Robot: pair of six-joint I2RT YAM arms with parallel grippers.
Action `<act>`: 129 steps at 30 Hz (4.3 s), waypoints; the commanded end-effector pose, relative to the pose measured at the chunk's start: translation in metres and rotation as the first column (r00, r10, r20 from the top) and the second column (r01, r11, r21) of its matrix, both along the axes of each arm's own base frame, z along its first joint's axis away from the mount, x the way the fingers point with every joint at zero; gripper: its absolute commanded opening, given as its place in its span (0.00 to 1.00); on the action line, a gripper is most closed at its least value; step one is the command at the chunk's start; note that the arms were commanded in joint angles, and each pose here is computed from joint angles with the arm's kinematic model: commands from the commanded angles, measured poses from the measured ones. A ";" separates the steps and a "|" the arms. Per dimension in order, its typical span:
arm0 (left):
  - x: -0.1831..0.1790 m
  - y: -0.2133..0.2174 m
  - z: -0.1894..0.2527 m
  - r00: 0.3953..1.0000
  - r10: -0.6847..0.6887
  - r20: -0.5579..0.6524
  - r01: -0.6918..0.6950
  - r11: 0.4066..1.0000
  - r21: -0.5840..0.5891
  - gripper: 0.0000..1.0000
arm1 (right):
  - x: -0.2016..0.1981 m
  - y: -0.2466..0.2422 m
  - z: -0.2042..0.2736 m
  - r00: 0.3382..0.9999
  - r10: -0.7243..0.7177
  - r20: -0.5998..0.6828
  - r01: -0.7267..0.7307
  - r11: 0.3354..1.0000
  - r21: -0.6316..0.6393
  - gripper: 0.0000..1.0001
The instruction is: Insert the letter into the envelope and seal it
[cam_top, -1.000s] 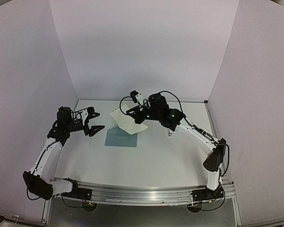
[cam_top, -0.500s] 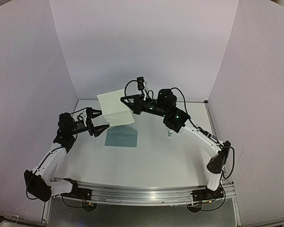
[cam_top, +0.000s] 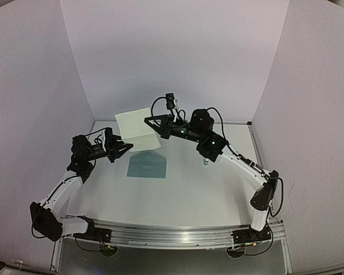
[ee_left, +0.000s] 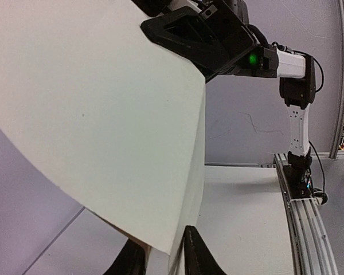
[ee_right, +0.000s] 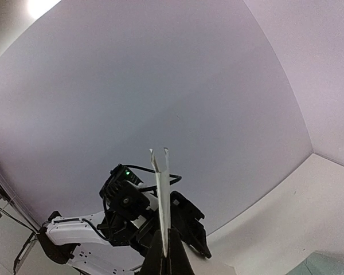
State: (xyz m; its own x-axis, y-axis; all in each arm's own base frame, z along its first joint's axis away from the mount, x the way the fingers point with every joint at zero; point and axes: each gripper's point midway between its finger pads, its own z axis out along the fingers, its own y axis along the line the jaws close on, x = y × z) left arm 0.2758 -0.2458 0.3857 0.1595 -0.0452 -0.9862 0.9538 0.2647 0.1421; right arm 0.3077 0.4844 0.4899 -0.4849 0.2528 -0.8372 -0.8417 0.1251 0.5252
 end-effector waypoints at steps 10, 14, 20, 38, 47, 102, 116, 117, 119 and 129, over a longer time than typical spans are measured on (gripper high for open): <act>0.000 0.003 0.006 0.894 0.040 0.445 -0.110 0.985 0.131 0.00 | 0.029 -0.019 -0.031 0.985 -0.136 -0.109 0.131 0.990 -0.051 0.16; 0.011 0.008 -0.006 0.693 0.045 0.720 -0.257 0.948 0.188 0.00 | 0.036 -0.025 -0.059 0.970 -0.161 -0.184 0.142 0.984 -0.109 0.57; 0.010 0.007 -0.024 0.444 -0.006 0.896 -0.326 0.930 0.168 0.00 | 0.038 -0.023 -0.094 0.951 -0.176 -0.253 0.121 0.968 -0.218 0.89; -0.010 0.005 -0.025 0.069 0.031 0.997 -0.298 0.955 -0.009 0.00 | 0.029 -0.002 -0.128 0.913 0.069 -0.401 -0.164 0.965 -0.206 0.89; -0.008 0.003 -0.033 0.064 0.003 0.998 -0.299 0.954 0.016 0.00 | 0.015 0.015 -0.120 0.850 0.242 -0.468 -0.335 0.934 -0.126 0.58; 0.209 0.083 -0.250 0.522 0.614 -0.592 0.032 0.680 0.733 0.99 | 0.079 -0.070 -0.133 0.822 -0.154 0.549 0.358 0.889 -0.286 0.00; 0.234 0.049 -0.352 0.617 0.503 -0.606 0.191 0.651 0.735 0.97 | 0.073 -0.070 -0.170 0.900 -0.128 0.417 0.279 0.904 -0.325 0.00; 0.229 0.046 -0.357 0.607 0.492 -0.625 0.218 0.652 0.726 0.95 | 0.072 -0.070 -0.170 0.902 -0.129 0.412 0.277 0.905 -0.323 0.00; 0.218 0.039 -0.367 0.601 0.475 -0.643 0.258 0.646 0.718 0.92 | 0.072 -0.071 -0.170 0.905 -0.131 0.404 0.274 0.907 -0.320 0.00; 0.187 0.025 -0.378 0.626 0.434 -0.648 0.347 0.588 0.730 0.75 | 0.069 -0.075 -0.166 0.918 -0.153 0.365 0.272 0.914 -0.302 0.00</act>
State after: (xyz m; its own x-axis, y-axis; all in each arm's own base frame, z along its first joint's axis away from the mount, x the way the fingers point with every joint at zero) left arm 0.4984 -0.2207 0.0259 -0.5966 0.6655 -0.4485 0.8025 0.5015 -0.3233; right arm 0.3857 0.4161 0.2871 -0.1782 -0.0843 -0.9804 -0.8835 0.4524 0.1216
